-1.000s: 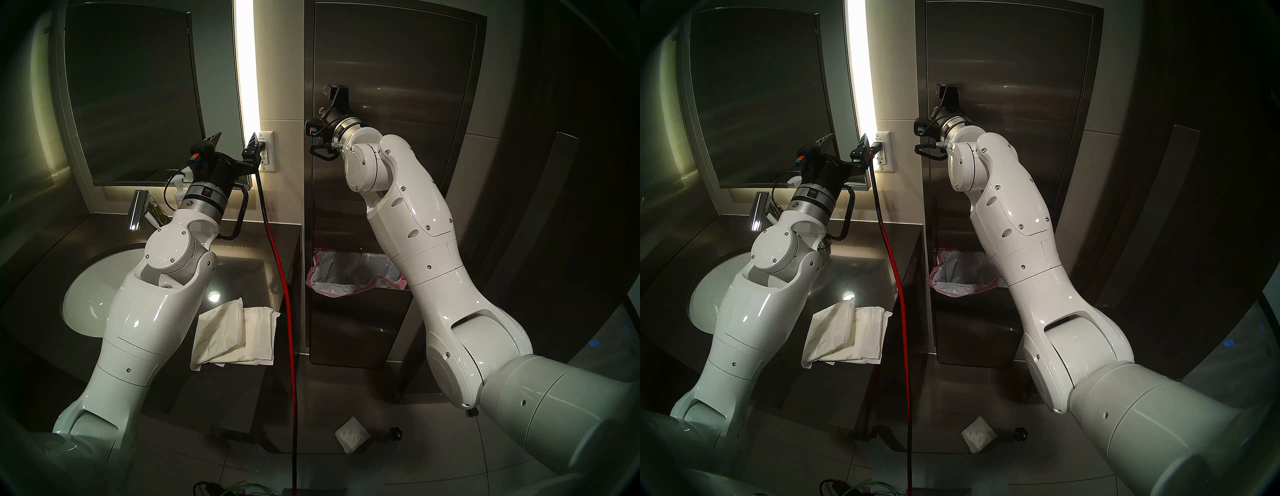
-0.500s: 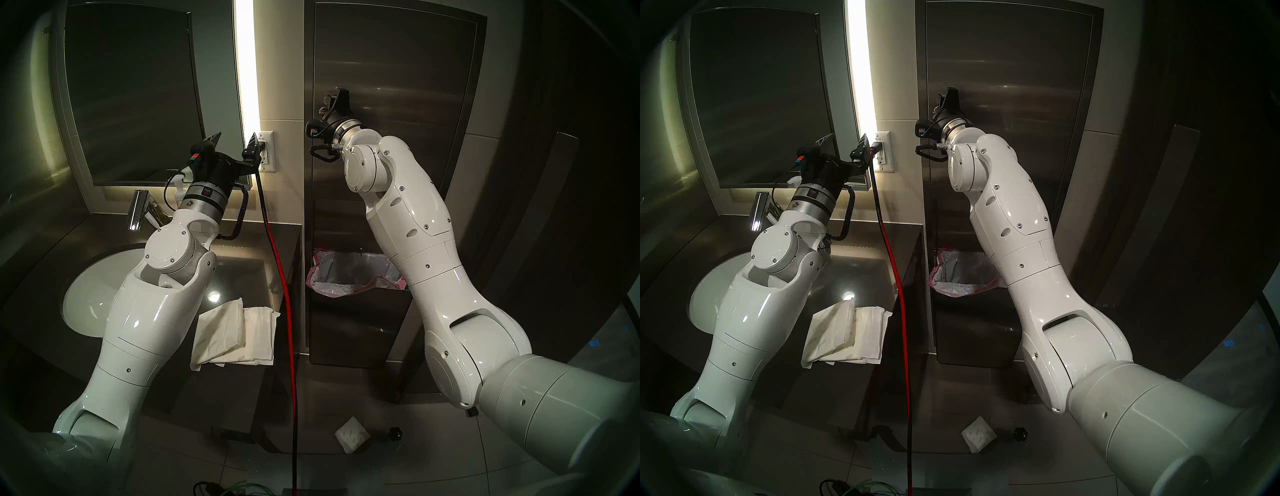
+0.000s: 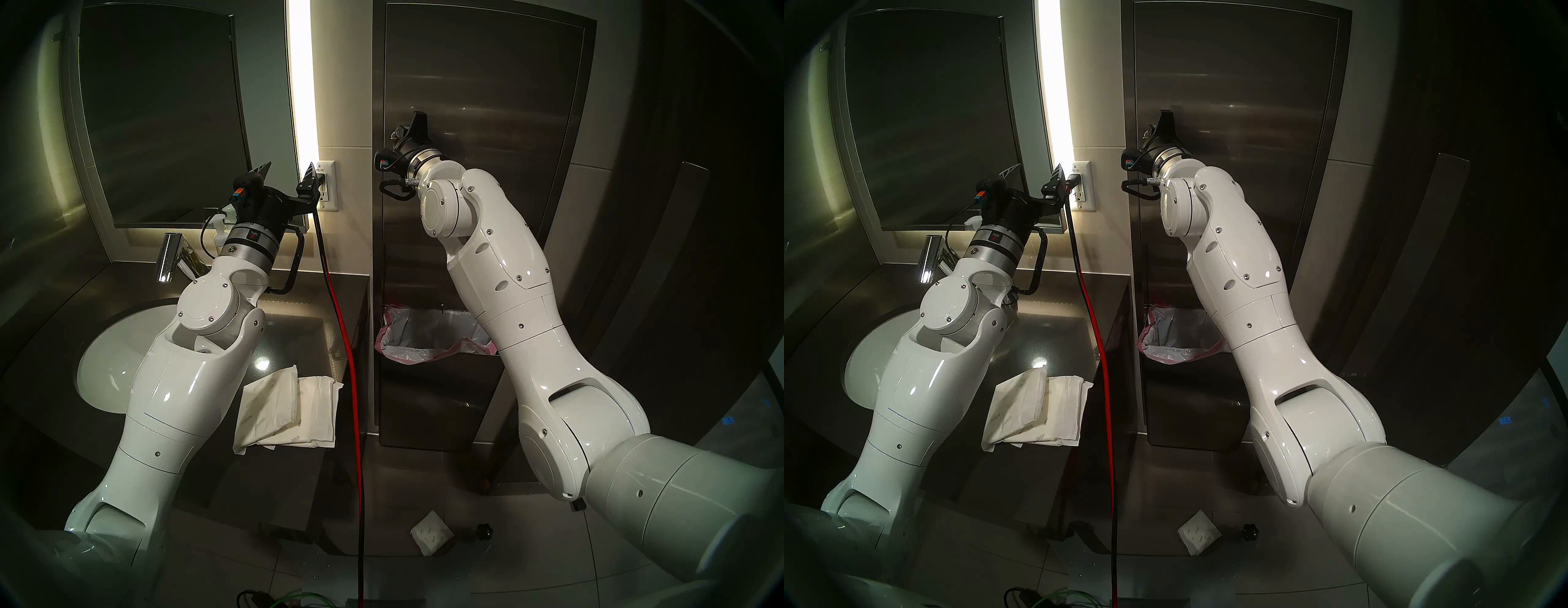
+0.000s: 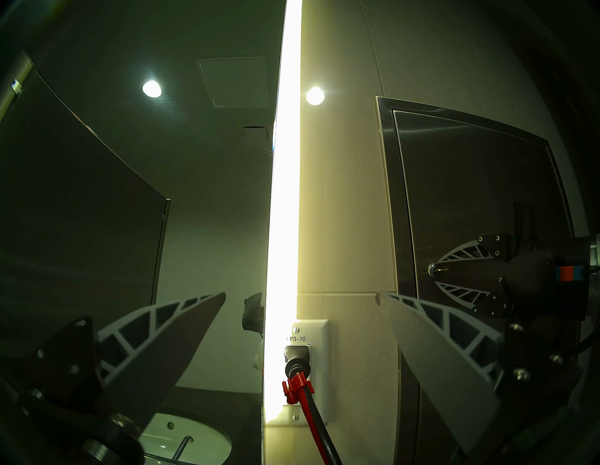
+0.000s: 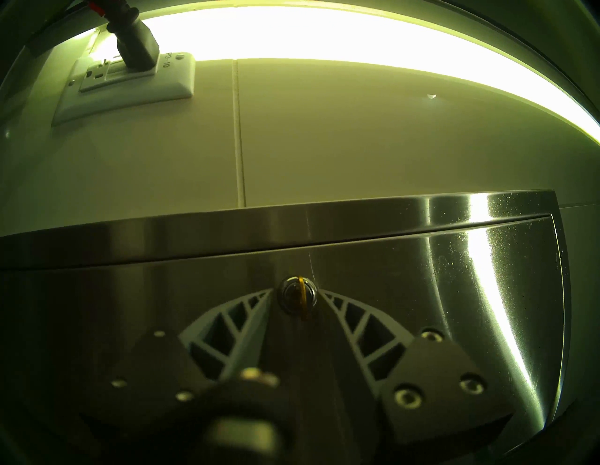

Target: Twist key and open towel dispenser

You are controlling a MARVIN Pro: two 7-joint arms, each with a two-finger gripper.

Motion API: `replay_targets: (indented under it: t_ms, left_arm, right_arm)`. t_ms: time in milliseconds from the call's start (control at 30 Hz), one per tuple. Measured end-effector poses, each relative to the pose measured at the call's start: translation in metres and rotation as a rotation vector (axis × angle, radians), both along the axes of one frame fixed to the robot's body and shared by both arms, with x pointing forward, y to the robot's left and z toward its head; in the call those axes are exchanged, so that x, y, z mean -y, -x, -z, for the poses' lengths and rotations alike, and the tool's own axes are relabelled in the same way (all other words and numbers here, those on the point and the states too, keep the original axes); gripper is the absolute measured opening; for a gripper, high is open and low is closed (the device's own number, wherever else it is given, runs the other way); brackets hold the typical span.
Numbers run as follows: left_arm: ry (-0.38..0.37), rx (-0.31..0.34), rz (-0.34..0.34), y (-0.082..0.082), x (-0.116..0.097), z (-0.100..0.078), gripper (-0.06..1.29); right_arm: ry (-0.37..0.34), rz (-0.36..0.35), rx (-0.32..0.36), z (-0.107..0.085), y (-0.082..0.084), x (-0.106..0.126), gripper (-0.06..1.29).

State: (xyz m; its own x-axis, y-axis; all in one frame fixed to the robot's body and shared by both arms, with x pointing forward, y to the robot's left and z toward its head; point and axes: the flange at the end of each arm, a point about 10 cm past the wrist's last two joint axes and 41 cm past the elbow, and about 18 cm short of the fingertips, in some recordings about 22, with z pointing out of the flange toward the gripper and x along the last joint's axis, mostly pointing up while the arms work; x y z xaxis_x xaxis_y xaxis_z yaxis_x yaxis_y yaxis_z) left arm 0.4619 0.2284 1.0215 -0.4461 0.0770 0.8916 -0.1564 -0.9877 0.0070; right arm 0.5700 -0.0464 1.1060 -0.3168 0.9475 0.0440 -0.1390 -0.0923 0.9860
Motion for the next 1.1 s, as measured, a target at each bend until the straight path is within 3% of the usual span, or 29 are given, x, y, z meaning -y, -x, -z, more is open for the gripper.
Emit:
replay_targets:
  t_ms: [233,367,400,800,1033,1100]
  left_arm:
    - [0.000,0.000,0.000,0.0000,0.0000,0.0000,1.26]
    - [0.000,0.000,0.000,0.0000,0.0000,0.0000,1.26]
    - [0.000,0.000,0.000,0.0000,0.0000,0.0000,1.26]
    - [0.000,0.000,0.000,0.0000,0.0000,0.0000,1.26]
    - [0.000,0.000,0.000,0.0000,0.0000,0.0000,1.26]
    - [0.000,0.000,0.000,0.0000,0.0000,0.0000,1.26]
  right_arm:
    - [0.003,-0.003,-0.003,0.0014,-0.0010,-0.0022,0.28]
    - [0.003,-0.009,0.007,-0.0010,-0.0003,-0.0043,-0.02]
    - [0.004,-0.011,0.007,-0.0008,-0.0003,-0.0047,-0.04]
    - [-0.002,-0.019,0.018,0.0011,-0.0056,-0.0068,-0.04]
    - [-0.079,-0.033,-0.005,-0.0005,-0.0072,-0.0073,-0.04]
    - [-0.132,-0.043,-0.022,-0.0014,-0.0069,-0.0069,-0.04]
